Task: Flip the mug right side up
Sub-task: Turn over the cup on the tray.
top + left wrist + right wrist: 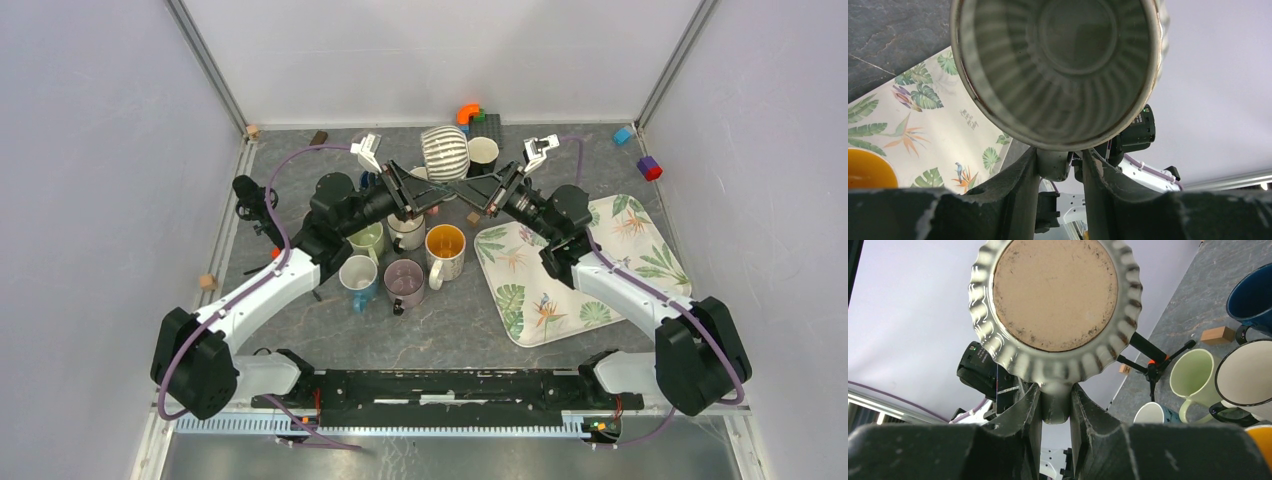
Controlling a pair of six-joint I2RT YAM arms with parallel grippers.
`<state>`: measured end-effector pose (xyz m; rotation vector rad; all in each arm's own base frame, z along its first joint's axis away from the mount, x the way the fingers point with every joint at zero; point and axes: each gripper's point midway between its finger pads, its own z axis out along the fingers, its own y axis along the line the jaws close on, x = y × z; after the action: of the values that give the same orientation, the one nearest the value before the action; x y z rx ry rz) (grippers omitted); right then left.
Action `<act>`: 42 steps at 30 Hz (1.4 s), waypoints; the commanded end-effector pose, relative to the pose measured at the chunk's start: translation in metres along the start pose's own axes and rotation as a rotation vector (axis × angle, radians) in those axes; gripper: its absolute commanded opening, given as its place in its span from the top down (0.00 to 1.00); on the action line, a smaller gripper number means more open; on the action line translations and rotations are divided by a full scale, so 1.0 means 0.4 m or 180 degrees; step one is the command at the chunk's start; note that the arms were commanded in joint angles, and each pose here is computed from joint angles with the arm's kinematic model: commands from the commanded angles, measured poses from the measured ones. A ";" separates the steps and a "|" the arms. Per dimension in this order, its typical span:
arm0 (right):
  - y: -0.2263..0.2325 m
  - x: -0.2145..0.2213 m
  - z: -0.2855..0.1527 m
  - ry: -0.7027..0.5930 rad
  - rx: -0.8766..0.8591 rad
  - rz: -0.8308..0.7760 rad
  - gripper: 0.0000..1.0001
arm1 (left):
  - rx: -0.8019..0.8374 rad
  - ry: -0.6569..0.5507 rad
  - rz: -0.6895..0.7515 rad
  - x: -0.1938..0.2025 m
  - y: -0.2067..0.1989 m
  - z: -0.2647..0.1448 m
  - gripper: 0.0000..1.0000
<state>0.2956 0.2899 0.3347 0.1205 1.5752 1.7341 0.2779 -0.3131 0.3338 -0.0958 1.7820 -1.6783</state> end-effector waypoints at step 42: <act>0.123 -0.025 0.051 0.0071 -0.0476 -0.0394 1.00 | 0.0094 0.0365 0.0291 0.046 -0.055 -0.078 0.57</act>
<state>0.2891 0.3066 0.3344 0.0151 1.6286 1.7696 0.2650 -0.2969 0.3311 -0.0669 1.8303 -1.6247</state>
